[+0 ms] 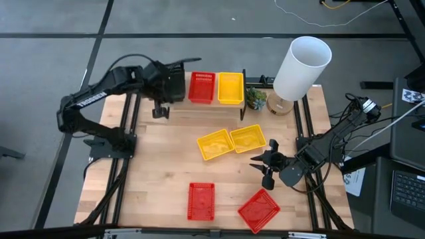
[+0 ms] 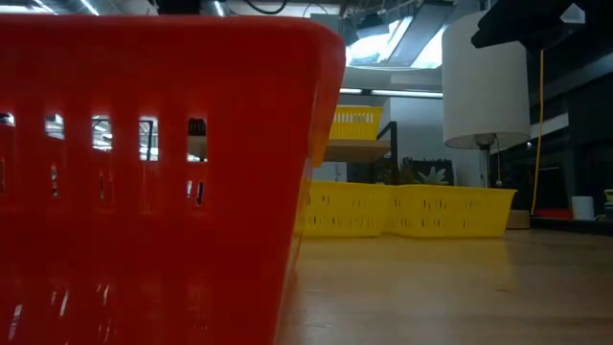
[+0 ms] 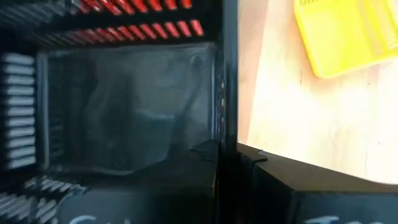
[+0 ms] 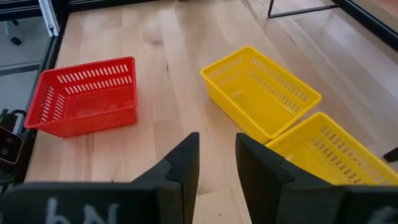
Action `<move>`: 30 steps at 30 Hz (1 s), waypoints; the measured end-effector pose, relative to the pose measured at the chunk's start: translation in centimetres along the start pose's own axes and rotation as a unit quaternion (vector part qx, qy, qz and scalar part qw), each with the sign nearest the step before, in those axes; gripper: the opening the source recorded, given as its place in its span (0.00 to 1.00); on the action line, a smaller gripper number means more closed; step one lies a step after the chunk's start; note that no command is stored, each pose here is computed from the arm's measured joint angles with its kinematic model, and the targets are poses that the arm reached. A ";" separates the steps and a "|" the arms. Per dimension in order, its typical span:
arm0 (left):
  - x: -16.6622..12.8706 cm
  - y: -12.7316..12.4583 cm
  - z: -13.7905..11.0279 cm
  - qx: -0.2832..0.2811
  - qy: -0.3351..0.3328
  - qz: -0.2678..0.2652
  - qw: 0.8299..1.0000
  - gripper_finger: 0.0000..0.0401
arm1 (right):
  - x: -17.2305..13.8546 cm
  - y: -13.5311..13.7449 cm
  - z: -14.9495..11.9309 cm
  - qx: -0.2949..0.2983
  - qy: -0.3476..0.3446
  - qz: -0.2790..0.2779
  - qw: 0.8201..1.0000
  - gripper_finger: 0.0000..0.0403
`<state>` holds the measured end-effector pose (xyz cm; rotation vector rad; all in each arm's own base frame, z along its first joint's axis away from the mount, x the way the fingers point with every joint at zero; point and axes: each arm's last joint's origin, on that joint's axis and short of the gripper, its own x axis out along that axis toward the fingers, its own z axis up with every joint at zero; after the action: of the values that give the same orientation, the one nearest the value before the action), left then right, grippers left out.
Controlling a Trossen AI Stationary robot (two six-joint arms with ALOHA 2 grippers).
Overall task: Stack baskets on shelf by color
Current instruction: Stack the black bin on the other black bin on the shelf
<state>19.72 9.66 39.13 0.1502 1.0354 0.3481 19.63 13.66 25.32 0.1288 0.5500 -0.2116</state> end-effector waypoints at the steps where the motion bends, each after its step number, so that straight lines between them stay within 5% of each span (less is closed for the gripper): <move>1: 0.0 0.4 -0.1 -0.002 -0.003 -0.002 1.000 0.00 | 0.0 0.0 0.0 0.000 0.000 0.000 1.000 0.25; 16: 3.2 1.7 -2.1 -0.008 0.039 -0.032 0.999 0.00 | 0.0 -0.1 -0.1 0.005 0.005 -0.004 1.000 0.25; 30: 4.2 2.1 -2.4 0.019 0.055 0.022 0.998 0.00 | 0.0 -0.1 -0.1 0.007 0.006 -0.004 1.000 0.26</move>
<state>19.20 12.96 35.09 0.1892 1.1493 0.3805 19.53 13.59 25.20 0.1406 0.5604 -0.2228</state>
